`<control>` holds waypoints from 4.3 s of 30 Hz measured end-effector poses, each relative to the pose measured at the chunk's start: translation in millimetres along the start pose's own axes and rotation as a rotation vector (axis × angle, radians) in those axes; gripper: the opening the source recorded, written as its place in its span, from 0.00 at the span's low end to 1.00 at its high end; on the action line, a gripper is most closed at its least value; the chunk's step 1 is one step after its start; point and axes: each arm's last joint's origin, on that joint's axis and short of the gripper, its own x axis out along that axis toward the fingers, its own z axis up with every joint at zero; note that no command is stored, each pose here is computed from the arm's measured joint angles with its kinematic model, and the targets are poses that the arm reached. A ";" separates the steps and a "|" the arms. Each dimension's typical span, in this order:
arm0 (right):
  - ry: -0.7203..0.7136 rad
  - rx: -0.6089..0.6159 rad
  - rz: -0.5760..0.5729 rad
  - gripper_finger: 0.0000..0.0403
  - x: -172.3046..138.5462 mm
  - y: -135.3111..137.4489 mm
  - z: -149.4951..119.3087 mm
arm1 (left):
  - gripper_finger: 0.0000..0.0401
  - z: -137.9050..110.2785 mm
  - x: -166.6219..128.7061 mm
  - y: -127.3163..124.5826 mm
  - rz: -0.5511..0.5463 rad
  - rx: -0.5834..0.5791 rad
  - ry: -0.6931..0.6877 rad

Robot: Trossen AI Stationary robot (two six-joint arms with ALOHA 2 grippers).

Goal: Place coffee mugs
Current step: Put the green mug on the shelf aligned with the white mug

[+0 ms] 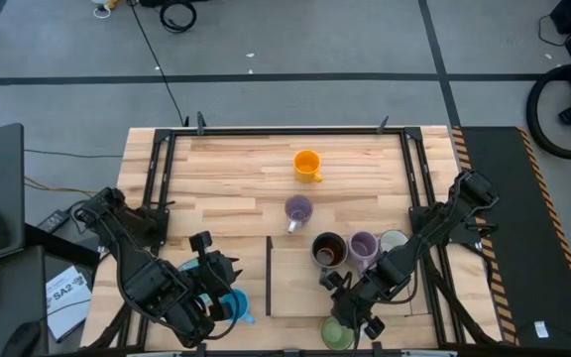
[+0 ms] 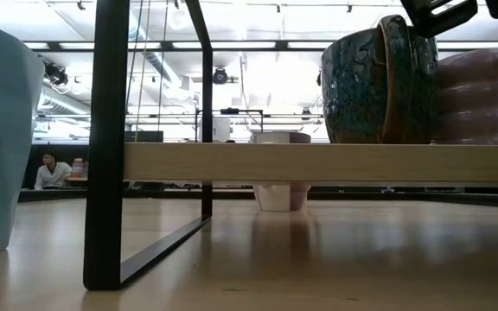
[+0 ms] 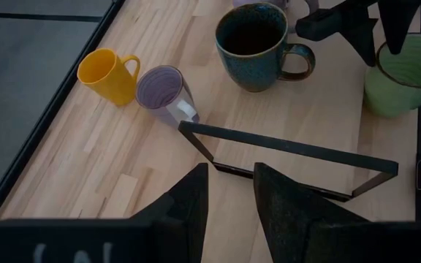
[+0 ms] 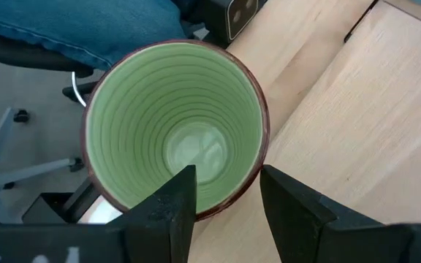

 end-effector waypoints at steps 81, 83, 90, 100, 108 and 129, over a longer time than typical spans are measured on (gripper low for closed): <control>0.206 0.358 -0.009 0.05 -60.3 31.9 31.6 | 0.29 1.2 -0.1 -1.6 -0.013 -0.016 -0.009; 0.238 0.378 -0.027 0.05 -60.9 35.8 27.9 | 0.29 1.1 -0.1 -1.7 -0.013 -0.015 -0.009; 0.313 0.404 -0.099 0.05 -71.0 45.5 16.8 | 0.29 1.1 -0.1 -1.6 -0.013 -0.013 -0.009; 0.303 0.382 -0.211 0.05 -112.5 53.0 2.1 | 0.29 1.2 -0.1 -1.6 -0.013 -0.013 -0.009; 0.344 0.382 -0.257 0.05 -115.5 54.0 -23.1 | 0.29 1.2 -0.1 -1.6 -0.013 -0.013 -0.009; 0.324 0.451 -0.264 0.05 -108.4 47.0 -60.5 | 0.29 1.5 0.1 -2.1 -0.016 -0.018 -0.012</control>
